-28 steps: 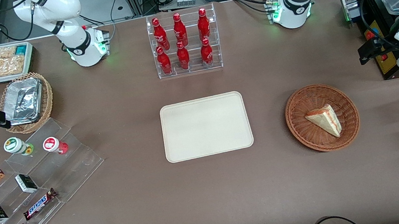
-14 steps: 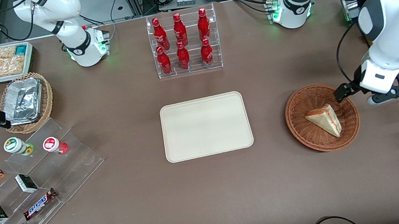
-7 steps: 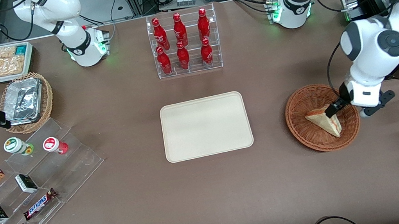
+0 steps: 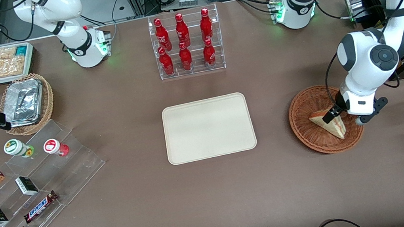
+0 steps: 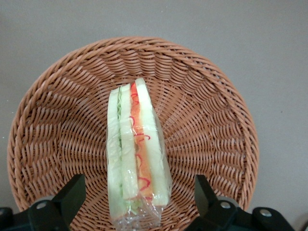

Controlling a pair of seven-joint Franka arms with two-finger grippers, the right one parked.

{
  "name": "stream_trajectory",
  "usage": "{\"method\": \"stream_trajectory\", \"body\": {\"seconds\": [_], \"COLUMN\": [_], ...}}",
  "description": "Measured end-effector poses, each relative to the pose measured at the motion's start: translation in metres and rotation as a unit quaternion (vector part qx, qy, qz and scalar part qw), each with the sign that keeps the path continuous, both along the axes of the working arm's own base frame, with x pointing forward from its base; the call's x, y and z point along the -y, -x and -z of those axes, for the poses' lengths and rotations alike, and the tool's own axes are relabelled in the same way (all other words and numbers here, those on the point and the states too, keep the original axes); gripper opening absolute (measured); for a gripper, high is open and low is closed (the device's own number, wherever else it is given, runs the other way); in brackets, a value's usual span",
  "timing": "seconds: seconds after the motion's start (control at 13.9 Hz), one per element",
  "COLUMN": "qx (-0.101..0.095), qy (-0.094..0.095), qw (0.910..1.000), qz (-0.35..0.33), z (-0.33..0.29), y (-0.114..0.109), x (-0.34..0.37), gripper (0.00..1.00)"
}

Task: Place sandwich from basket to tray
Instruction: 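Lower the open left gripper around the sandwich and close it, then lift the sandwich out of the basket and carry it over the beige tray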

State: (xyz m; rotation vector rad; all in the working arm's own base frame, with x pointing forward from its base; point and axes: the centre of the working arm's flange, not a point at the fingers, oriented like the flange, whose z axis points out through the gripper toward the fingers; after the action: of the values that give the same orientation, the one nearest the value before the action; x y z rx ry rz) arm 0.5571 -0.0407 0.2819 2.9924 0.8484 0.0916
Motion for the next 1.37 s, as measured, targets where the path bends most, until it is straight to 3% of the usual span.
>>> {"method": "stream_trajectory", "body": {"seconds": [0.29, 0.43, 0.79, 1.08, 1.3, 1.37], "qx": [-0.011, -0.012, -0.009, 0.0, -0.018, -0.022], "qy": [-0.001, -0.001, 0.0, 0.002, 0.003, 0.004], "qw": [0.9999, 0.9999, 1.0, 1.0, 0.9994, 0.999], "qz": [0.002, 0.003, 0.003, 0.01, 0.028, 0.038], "z": [0.015, 0.017, 0.016, -0.003, -0.052, -0.073], "y": [0.002, 0.002, 0.001, -0.005, -0.014, -0.017], "x": [0.002, 0.003, 0.004, 0.012, 0.032, 0.043], "gripper": [1.0, 0.94, 0.42, 0.28, 0.15, 0.15]}}
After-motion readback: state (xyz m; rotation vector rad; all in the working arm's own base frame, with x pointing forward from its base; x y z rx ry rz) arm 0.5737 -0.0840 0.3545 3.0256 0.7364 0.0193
